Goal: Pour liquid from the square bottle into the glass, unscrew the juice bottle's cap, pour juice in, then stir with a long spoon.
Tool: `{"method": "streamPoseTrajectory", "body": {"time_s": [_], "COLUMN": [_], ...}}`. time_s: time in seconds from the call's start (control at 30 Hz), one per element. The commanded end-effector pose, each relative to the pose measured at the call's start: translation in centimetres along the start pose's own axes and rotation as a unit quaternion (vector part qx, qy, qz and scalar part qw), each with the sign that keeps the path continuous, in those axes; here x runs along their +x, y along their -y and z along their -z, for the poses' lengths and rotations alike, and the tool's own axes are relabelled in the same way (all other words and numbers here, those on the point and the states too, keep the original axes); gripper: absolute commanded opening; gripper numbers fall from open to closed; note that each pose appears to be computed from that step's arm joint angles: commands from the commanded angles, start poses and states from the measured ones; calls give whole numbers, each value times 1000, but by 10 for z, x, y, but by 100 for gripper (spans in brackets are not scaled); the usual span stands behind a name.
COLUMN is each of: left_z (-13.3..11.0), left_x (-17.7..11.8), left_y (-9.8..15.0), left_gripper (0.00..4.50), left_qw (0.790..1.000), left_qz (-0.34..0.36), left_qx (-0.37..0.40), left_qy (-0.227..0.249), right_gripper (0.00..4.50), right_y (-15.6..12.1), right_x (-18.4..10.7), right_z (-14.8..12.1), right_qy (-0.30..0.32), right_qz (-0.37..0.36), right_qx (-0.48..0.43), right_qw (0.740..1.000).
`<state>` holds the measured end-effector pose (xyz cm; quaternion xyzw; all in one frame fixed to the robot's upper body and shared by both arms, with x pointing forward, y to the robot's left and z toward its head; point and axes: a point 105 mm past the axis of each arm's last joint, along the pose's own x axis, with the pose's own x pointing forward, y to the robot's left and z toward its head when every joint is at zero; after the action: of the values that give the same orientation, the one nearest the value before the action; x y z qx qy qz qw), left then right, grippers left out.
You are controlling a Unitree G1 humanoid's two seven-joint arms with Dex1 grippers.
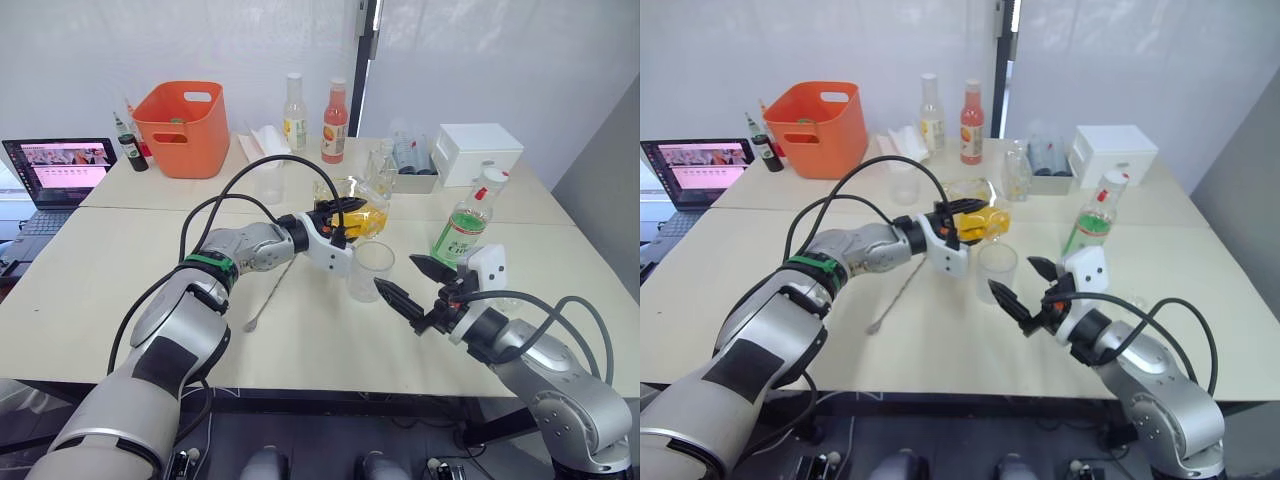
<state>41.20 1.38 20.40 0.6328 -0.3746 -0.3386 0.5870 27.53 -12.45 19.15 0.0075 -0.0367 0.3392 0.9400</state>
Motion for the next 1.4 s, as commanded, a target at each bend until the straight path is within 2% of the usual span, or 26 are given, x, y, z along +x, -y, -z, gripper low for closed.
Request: {"method": "streamPoseTrajectory", "body": {"time_s": [0.03, 0.9, 1.4], "left_z": [-4, -1, -1], "left_x": [9, 11, 13], "left_y": [-49, -52, -51], "left_gripper": [279, 279, 279], "left_qw": [996, 992, 993], "left_qz": [-80, -76, -73], "left_qx": [35, 96, 90], "left_qy": [13, 7, 3], "right_gripper": [450, 450, 450], "right_y": [-3, -6, -7], "right_x": [-4, -5, -5], "right_z": [-13, -13, -12], "right_qy": [24, 29, 30], "right_qz": [-2, 1, 3], "right_qx": [-13, -4, -1], "right_qw": [1000, 1000, 1000]}}
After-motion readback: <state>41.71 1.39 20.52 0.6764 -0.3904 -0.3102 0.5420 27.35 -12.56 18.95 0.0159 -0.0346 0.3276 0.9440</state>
